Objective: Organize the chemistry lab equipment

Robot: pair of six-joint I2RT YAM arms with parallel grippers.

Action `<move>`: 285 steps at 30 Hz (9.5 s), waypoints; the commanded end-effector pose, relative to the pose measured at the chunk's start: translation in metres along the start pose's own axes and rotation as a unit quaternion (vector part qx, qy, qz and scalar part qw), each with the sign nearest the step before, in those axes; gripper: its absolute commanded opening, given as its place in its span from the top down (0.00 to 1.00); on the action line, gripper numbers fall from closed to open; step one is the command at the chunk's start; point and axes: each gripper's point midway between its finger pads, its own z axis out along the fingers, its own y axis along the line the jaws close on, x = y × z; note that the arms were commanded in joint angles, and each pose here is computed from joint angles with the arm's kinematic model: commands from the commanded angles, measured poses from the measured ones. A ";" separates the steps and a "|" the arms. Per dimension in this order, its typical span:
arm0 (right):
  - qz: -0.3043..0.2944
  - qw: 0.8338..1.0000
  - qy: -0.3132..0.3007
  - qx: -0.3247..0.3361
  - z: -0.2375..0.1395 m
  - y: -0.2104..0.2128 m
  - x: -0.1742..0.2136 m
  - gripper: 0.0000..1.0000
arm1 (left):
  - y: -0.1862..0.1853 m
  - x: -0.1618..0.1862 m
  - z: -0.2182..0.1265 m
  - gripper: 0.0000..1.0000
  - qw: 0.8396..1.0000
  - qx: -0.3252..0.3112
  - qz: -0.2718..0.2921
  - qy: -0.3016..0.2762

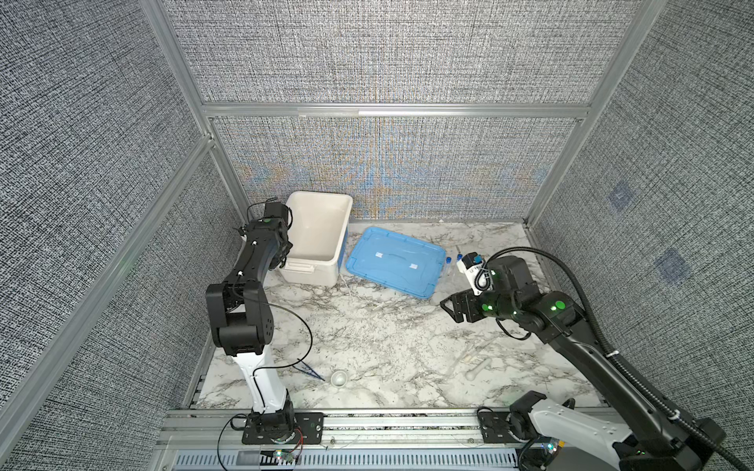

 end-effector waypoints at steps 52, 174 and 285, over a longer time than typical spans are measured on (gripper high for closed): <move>-0.114 0.987 0.092 -0.064 0.081 0.111 0.037 0.15 | 0.098 0.142 -0.086 0.51 0.961 0.128 -0.074 0.232; 0.190 0.975 -0.052 0.099 -0.022 -0.033 0.068 0.59 | 0.094 0.430 -0.170 0.47 0.708 0.280 0.592 0.263; 0.049 0.957 -0.186 0.219 -0.072 -0.074 0.033 0.10 | -0.002 0.243 -0.017 1.00 0.850 0.145 0.432 0.265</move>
